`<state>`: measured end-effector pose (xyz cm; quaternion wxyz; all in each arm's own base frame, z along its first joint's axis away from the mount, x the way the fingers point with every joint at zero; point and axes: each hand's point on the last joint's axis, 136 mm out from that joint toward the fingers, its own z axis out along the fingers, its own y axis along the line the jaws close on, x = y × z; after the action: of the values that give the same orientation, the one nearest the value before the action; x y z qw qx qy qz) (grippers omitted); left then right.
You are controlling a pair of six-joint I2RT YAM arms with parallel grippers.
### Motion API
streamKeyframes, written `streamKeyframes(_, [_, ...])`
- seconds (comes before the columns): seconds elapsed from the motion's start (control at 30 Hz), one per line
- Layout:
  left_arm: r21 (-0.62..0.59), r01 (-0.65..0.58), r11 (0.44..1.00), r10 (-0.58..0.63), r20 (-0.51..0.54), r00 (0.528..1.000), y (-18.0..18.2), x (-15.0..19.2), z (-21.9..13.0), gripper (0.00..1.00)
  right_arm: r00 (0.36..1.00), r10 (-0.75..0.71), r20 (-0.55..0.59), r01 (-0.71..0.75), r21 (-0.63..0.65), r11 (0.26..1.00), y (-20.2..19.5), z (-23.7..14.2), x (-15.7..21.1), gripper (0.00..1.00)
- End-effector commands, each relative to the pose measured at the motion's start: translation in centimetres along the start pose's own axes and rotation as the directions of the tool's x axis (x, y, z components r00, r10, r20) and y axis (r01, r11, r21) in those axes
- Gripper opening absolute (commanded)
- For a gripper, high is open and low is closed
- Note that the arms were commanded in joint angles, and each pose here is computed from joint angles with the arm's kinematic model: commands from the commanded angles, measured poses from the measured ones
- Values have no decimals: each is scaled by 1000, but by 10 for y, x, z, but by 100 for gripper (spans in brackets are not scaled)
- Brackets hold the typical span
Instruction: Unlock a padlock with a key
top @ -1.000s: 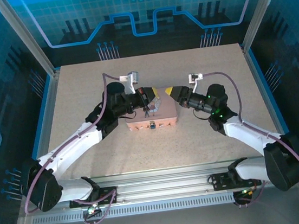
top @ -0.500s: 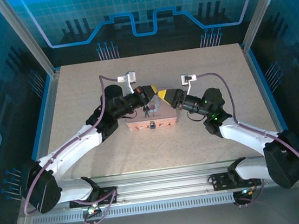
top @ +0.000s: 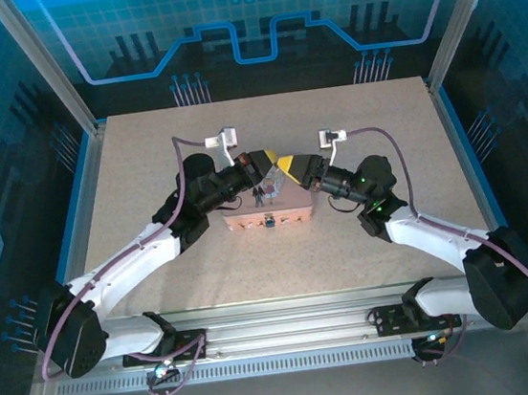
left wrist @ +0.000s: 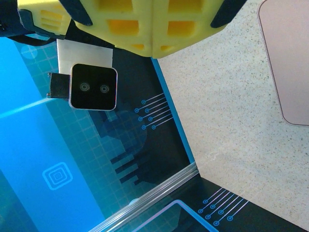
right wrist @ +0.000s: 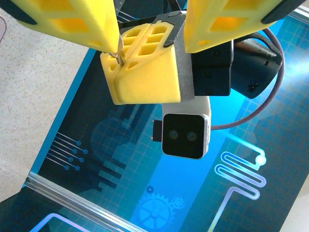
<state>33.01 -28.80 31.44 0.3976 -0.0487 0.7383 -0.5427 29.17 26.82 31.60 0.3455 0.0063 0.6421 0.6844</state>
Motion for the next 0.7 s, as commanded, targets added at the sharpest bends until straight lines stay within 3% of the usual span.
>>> streamKeyframes(0.0, [84,-19,996,16,34,999,-27,-6,-11,0,998,-41,47,41,9,999,7,-2,-9,43])
streamKeyframes(0.33, [104,-9,995,5,38,999,-32,-6,-10,0,998,-41,41,41,6,999,7,-2,-8,42])
streamKeyframes(0.67, [106,-5,994,1,37,999,-32,-5,-7,0,998,-60,17,61,-40,997,21,3,-7,25])
